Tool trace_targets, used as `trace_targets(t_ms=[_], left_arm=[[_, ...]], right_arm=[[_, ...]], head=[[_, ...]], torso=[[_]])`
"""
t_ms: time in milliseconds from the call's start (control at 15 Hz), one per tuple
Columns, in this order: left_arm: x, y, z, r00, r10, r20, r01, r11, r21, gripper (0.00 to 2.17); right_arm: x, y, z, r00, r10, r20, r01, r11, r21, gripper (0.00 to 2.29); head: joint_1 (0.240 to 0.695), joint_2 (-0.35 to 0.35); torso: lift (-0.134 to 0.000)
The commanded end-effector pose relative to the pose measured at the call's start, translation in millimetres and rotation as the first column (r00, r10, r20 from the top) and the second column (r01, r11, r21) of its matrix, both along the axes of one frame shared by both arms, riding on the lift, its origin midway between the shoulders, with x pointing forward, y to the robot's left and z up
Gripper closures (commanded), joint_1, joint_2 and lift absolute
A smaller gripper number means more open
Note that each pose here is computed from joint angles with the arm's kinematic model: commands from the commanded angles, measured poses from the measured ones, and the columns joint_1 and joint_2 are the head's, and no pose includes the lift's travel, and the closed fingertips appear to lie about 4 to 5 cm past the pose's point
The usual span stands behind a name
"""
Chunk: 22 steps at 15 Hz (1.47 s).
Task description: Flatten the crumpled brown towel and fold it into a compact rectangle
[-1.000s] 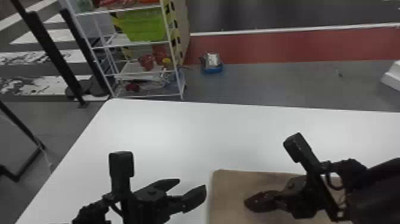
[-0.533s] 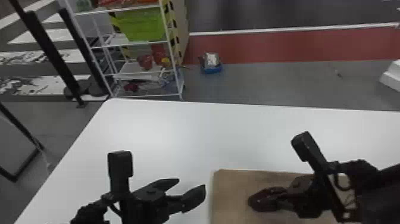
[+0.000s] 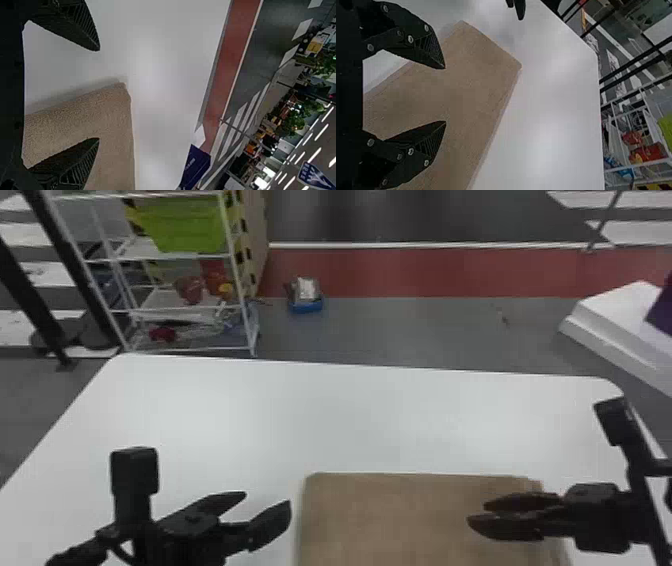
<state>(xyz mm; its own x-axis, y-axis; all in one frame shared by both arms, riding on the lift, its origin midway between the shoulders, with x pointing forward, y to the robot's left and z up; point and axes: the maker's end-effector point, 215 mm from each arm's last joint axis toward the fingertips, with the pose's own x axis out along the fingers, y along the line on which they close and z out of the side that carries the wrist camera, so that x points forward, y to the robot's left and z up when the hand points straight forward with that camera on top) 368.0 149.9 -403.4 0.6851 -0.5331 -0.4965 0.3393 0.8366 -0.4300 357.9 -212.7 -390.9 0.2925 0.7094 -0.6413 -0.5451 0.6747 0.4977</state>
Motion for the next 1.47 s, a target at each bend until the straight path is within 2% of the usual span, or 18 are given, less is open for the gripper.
trace_targets(t_ms=[0, 133, 267, 400, 533, 800, 1000, 1400], left_arm=[[3.3, -2.2, 1.4, 1.0, -0.002, 0.004, 0.002, 1.0, -0.005, 0.08], [3.9, -5.5, 1.4, 1.0, -0.008, 0.005, 0.008, 1.0, -0.003, 0.08], [3.8, -4.7, 0.6, 1.0, -0.006, 0.003, 0.006, 1.0, -0.003, 0.08], [4.3, -6.7, -1.2, 1.0, -0.009, 0.001, 0.009, 1.0, -0.008, 0.08], [4.0, -10.2, -1.9, 1.0, -0.015, -0.001, 0.015, 1.0, -0.01, 0.08], [3.6, -9.2, -2.8, 1.0, -0.014, -0.004, 0.014, 1.0, -0.008, 0.08], [3.1, -7.1, -4.1, 1.0, -0.011, -0.007, 0.011, 1.0, -0.008, 0.08], [3.3, -5.9, -2.3, 1.0, -0.011, -0.003, 0.011, 1.0, -0.009, 0.08]], right_arm=[[-12.6, -47.0, 3.2, 0.997, -0.072, -0.027, 0.071, 0.997, -0.021, 0.47], [-22.0, -73.5, 8.0, 0.992, -0.113, -0.048, 0.111, 0.993, -0.038, 0.47], [-24.5, -103.5, 8.8, 0.987, -0.15, -0.05, 0.145, 0.985, -0.092, 0.47], [-25.2, -115.6, 0.0, 0.981, -0.181, -0.072, 0.173, 0.978, -0.113, 0.53], [-23.0, -113.4, -14.6, 0.98, -0.177, -0.094, 0.164, 0.977, -0.136, 0.53], [-14.3, -98.0, -37.4, 0.98, -0.153, -0.127, 0.131, 0.978, -0.161, 0.53], [-9.8, -84.6, -45.2, 0.982, -0.129, -0.135, 0.105, 0.979, -0.174, 0.54], [-4.9, -80.4, -45.8, 0.984, -0.119, -0.131, 0.094, 0.979, -0.18, 0.59]], head=[[0.695, -0.076], [0.695, -0.141], [0.695, -0.213], [0.695, -0.252], [0.695, -0.289], [0.695, -0.294], [0.695, -0.266], [0.695, -0.234]], torso=[[-0.124], [-0.124], [-0.124], [-0.124], [-0.124], [-0.124], [-0.124], [-0.124]])
